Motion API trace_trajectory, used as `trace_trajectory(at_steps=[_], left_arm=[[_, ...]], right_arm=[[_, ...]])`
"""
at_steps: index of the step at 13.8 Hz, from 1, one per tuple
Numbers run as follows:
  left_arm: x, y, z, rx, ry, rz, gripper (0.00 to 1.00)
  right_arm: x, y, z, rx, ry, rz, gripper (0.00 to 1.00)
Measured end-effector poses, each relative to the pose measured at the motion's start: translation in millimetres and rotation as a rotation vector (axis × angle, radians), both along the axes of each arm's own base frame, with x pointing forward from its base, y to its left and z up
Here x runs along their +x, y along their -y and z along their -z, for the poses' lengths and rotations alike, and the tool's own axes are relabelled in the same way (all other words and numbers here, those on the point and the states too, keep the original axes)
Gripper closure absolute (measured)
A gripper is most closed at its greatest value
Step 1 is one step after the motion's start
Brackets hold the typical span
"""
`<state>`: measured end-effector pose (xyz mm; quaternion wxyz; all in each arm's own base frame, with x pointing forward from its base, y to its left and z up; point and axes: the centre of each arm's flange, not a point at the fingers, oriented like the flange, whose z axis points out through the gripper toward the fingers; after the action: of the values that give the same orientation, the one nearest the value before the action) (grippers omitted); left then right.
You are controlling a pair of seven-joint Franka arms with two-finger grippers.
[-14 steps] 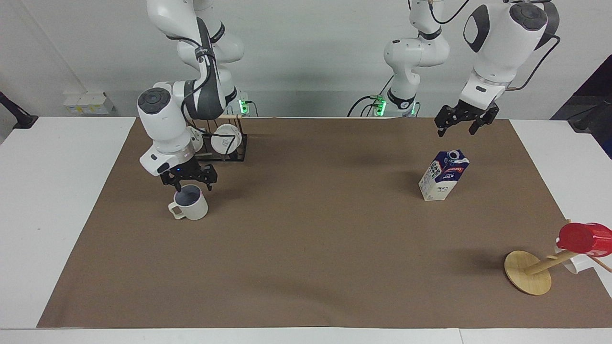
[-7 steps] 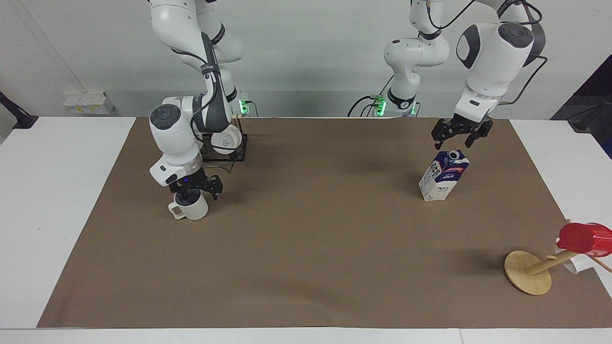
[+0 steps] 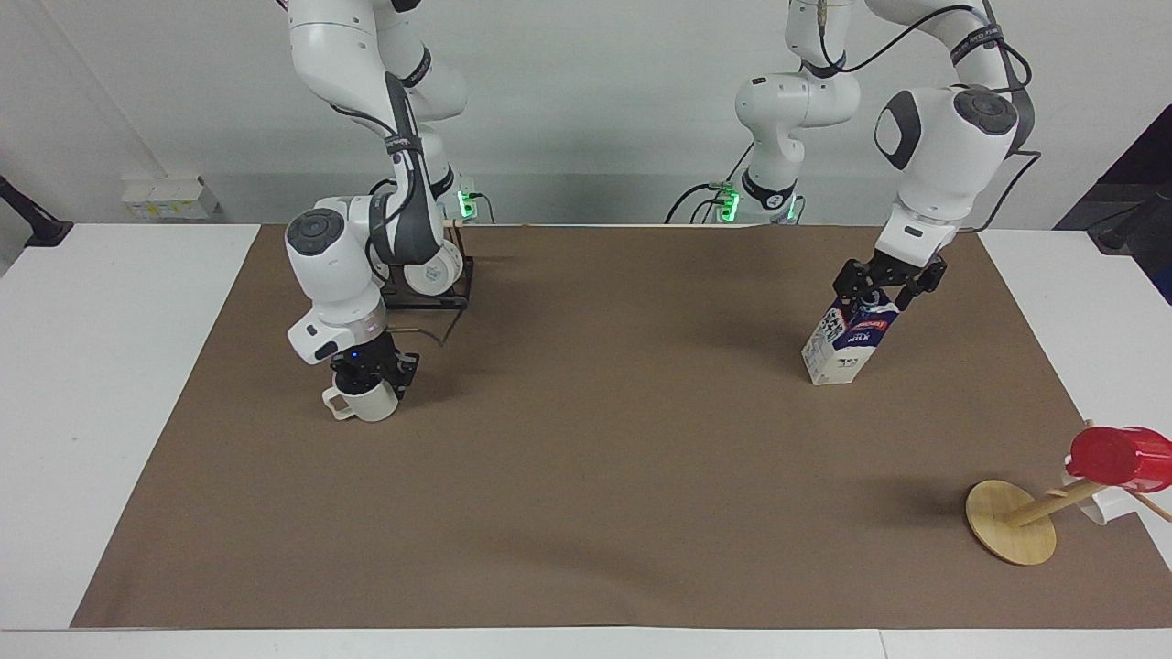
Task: Place cup and milk on table
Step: 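Lift the mug with the right gripper and carry it toward the table center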
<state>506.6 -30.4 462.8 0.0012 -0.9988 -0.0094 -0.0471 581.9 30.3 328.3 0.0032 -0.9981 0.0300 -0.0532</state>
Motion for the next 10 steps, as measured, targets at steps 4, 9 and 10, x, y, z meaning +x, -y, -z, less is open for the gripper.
trace_trajectory(at_steps=[4, 9, 10], left_arm=[[-2, 2, 12, 0.001, -0.009, 0.007, 0.00], [-2, 6, 15, 0.002, -0.012, 0.017, 0.23], [-2, 6, 15, 0.002, -0.012, 0.018, 0.24]], right_arm=[[3.9, -2, -6, 0.001, 0.014, -0.003, 0.95], [10.1, -5, -59, 0.010, 0.027, 0.003, 0.95], [7.1, -6, -72, 0.015, 0.024, 0.021, 0.95]])
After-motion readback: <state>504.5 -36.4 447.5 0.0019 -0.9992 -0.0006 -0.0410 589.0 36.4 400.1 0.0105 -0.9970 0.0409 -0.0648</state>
